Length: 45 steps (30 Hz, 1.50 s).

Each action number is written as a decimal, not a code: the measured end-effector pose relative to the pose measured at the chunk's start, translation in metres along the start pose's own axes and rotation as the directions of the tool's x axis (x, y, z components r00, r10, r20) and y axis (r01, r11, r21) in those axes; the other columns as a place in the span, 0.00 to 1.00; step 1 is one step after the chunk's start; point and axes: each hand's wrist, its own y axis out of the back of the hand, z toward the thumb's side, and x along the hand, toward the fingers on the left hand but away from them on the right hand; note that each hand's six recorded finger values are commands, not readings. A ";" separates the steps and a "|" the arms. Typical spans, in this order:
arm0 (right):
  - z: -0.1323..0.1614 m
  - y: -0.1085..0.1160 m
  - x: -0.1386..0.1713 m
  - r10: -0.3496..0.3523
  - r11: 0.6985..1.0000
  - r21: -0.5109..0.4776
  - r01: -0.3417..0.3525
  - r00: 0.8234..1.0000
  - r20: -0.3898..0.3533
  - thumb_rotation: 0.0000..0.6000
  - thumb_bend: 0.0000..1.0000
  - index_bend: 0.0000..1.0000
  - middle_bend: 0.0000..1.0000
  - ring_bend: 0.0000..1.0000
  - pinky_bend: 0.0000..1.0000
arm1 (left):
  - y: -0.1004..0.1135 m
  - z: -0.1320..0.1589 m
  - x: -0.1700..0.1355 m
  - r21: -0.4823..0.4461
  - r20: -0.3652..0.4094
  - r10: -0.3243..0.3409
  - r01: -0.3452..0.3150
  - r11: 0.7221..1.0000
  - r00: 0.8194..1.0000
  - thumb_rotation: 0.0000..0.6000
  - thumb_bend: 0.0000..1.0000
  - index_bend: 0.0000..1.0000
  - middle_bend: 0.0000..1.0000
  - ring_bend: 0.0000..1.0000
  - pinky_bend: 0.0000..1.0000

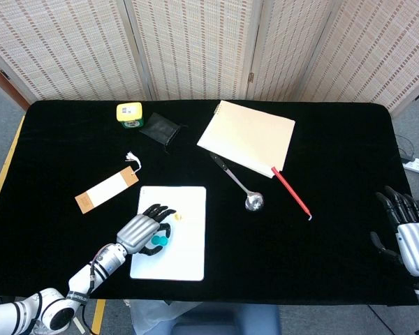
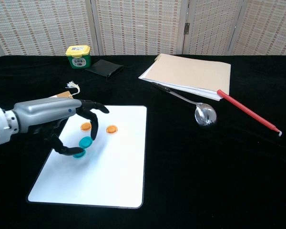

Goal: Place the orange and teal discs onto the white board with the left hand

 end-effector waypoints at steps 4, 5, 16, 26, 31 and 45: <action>-0.002 0.000 0.000 0.000 1.000 0.000 0.000 1.000 0.006 1.00 0.44 0.03 0.02 0.00 0.00 | -0.004 0.012 0.015 -0.009 0.015 -0.019 0.019 1.000 1.000 1.00 0.41 0.51 0.12 0.00 0.00; -0.002 0.000 0.000 0.000 1.000 0.000 0.000 1.000 0.007 1.00 0.44 0.03 0.02 0.00 0.00 | -0.005 0.016 0.019 -0.012 0.018 -0.024 0.024 1.000 1.000 1.00 0.41 0.51 0.12 0.00 0.00; -0.004 0.001 0.002 -0.001 1.000 0.001 0.001 1.000 0.017 1.00 0.44 0.03 0.02 0.00 0.00 | -0.019 0.022 0.040 -0.003 0.007 -0.063 0.063 0.998 0.998 1.00 0.41 0.50 0.12 0.00 0.00; -0.005 0.001 0.002 0.000 1.000 0.000 0.000 1.000 0.020 1.00 0.44 0.03 0.02 0.00 0.00 | -0.023 0.016 0.041 0.009 -0.018 -0.069 0.069 0.998 0.997 1.00 0.41 0.48 0.12 0.00 0.00; -0.005 0.001 0.002 -0.002 1.000 -0.001 0.002 1.000 0.020 1.00 0.44 0.03 0.02 0.00 0.00 | -0.024 0.016 0.040 0.002 -0.022 -0.077 0.077 0.997 0.997 1.00 0.40 0.37 0.12 0.00 0.00; -0.006 0.006 0.000 -0.004 1.000 0.007 0.004 1.000 0.014 1.00 0.44 0.03 0.02 0.00 0.00 | 0.026 -0.005 0.016 -0.048 -0.068 0.085 -0.089 0.995 0.994 1.00 0.40 0.26 0.10 0.00 0.00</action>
